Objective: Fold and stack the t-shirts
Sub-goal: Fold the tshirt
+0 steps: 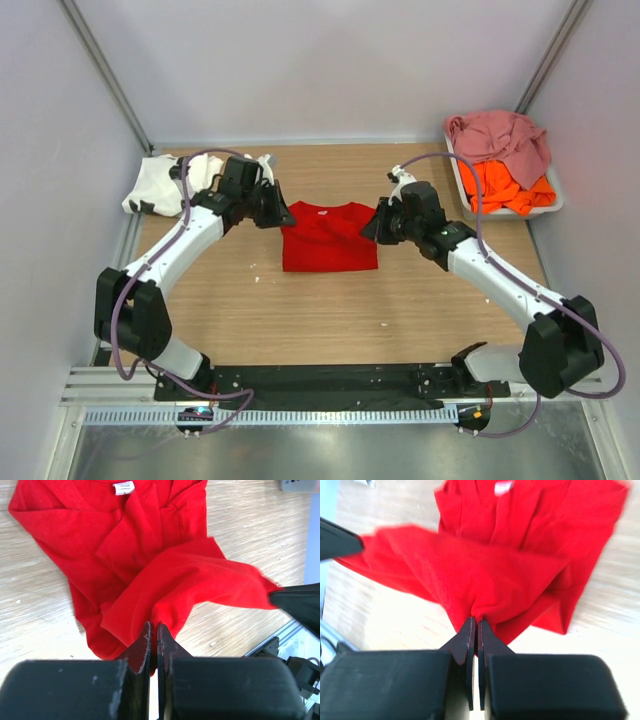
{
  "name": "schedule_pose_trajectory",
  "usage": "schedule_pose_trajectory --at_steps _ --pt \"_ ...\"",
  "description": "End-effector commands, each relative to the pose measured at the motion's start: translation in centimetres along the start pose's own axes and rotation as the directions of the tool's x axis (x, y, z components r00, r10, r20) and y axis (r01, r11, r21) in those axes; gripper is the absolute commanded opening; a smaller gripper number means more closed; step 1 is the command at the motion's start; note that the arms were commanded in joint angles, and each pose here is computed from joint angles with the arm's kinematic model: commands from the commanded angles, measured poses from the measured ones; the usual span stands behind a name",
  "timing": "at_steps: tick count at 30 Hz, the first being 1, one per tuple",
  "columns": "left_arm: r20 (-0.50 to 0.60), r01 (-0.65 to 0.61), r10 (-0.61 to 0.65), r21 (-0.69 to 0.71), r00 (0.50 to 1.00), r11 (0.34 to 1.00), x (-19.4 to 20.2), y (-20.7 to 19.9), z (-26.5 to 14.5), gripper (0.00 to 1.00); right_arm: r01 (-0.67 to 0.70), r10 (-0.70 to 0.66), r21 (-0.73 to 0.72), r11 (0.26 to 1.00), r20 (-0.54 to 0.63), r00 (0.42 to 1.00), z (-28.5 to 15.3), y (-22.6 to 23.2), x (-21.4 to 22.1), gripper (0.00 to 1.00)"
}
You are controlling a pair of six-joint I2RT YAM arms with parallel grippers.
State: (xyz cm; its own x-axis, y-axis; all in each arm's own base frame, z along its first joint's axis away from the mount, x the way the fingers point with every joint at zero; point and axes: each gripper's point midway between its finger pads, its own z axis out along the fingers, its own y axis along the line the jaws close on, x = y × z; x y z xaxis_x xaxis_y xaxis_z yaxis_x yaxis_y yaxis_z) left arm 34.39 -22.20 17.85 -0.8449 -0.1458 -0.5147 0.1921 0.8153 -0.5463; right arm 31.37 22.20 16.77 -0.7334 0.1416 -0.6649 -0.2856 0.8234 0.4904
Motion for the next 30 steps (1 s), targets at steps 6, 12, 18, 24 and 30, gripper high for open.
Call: schedule_pose_trajectory --at_steps 6,12,18,24,30 --pt "0.02 -0.071 0.07 0.049 0.997 0.996 -3.8 -2.2 0.8 0.0 0.055 -0.076 0.178 0.982 0.113 0.991 -0.9 -2.1 -4.2 0.01" --pt "-0.052 -0.096 0.096 0.005 0.994 0.995 -5.7 -1.1 4.9 0.0 0.07 -0.107 0.296 0.953 0.111 0.988 1.1 -4.8 -6.4 0.01" --pt "-0.11 -0.078 0.07 -0.066 0.991 0.995 -6.7 1.2 9.4 0.0 0.084 -0.118 0.339 0.937 0.08 0.99 5.1 -8.5 -8.9 0.01" --pt "-0.089 -0.044 0.028 -0.184 0.996 0.982 -9.0 4.1 11.8 0.01 0.053 -0.059 0.216 0.975 0.02 0.998 10.5 -11.4 -11.5 0.51" --pt "-0.051 -0.008 -0.01 -0.327 0.999 0.945 -11.9 8.0 11.4 0.55 -0.007 0.006 0.266 0.964 0.006 1.0 11.7 -14.9 -13.1 0.74"
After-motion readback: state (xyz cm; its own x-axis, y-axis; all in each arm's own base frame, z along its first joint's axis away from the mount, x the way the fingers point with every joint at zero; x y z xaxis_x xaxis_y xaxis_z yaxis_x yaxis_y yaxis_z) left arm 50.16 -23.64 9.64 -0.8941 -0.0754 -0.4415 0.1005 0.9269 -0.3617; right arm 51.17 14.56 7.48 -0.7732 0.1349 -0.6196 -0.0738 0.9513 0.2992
